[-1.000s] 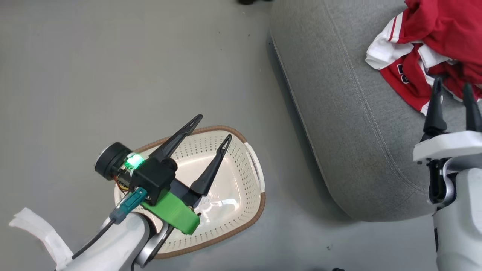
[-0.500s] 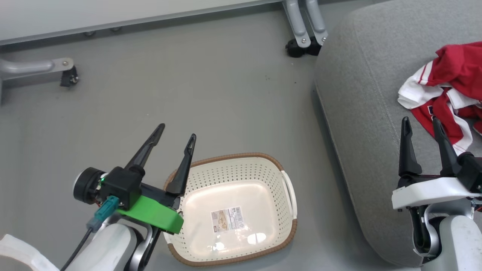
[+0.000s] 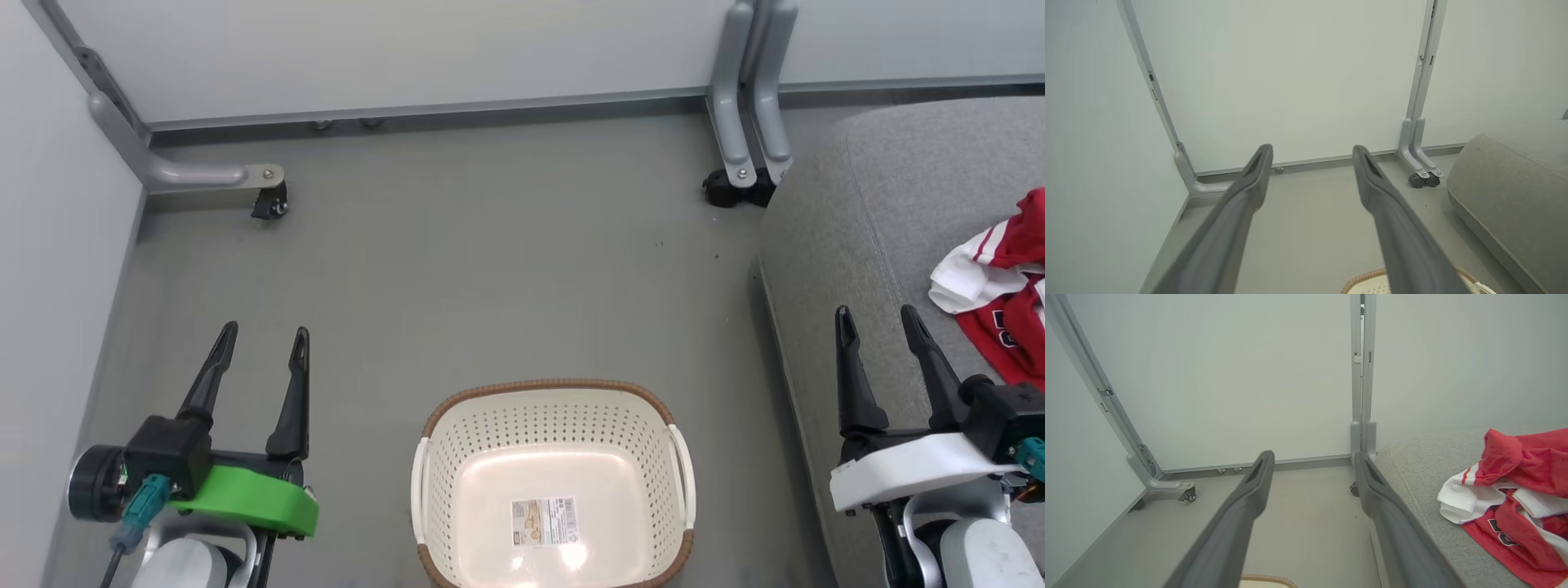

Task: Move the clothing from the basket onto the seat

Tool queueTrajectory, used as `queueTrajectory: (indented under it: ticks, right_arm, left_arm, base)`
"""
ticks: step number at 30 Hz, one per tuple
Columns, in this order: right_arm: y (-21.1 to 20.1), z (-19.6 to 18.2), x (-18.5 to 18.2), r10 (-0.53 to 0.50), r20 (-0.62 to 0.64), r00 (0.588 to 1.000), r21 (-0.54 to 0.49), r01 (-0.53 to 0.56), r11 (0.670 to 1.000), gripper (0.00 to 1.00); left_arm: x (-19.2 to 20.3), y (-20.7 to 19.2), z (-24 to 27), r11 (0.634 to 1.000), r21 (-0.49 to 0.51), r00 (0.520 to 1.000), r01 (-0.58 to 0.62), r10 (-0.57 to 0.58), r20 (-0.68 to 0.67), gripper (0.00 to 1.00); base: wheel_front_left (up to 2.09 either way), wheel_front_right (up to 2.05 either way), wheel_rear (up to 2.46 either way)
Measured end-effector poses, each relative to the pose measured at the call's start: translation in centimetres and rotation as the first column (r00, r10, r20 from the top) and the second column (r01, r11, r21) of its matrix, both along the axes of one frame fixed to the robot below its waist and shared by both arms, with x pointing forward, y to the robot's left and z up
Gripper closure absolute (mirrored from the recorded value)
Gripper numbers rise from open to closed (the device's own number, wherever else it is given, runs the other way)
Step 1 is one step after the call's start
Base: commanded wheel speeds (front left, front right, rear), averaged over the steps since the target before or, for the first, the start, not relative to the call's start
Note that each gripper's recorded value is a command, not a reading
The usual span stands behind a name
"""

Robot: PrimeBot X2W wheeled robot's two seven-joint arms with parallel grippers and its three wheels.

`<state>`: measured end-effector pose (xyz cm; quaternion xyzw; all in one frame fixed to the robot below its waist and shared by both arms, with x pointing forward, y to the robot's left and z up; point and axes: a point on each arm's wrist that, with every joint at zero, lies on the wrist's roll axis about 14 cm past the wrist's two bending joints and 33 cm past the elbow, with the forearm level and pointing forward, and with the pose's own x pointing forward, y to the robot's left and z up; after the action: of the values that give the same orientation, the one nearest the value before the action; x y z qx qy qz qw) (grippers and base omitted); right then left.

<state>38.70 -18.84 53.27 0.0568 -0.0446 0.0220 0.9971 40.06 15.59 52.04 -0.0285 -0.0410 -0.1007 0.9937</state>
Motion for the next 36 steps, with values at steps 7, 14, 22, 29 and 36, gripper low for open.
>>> queueTrajectory:
  ticks: [7,14,22,29,36]
  right_arm:
    - [0.9,0.0,-2.1,0.028,-0.015,1.0,-0.001,-0.028,1.0,0.0]
    - [1.0,0.4,-3.7,0.034,-0.017,0.999,-0.011,-0.035,0.999,0.0]
    - [1.5,0.4,-4.4,0.05,-0.025,0.998,-0.014,-0.05,0.999,0.0]
    - [1.7,0.7,-4.5,0.056,-0.019,0.998,-0.016,-0.056,0.998,0.0]
    - [1.7,0.5,-4.6,0.055,-0.025,0.998,-0.016,-0.055,0.998,0.0]
  left_arm:
    - [-2.5,2.1,-1.3,0.998,0.004,0.997,-0.068,0.068,-0.032,0.0]
    - [-3.8,2.3,-1.4,0.997,0.005,0.997,-0.073,0.073,-0.027,0.0]
    - [-4.7,2.8,-2.4,0.996,0.002,0.995,-0.086,0.086,-0.052,0.0]
    - [-5.0,2.8,-2.8,0.996,0.007,0.995,-0.085,0.085,-0.06,0.0]
    - [-5.1,2.8,-3.1,0.996,0.013,0.994,-0.084,0.085,-0.069,0.0]
  base:
    - [0.0,0.0,0.0]
    - [0.0,0.0,0.0]
    - [0.0,0.0,0.0]
    - [0.0,0.0,0.0]
    - [0.0,0.0,0.0]
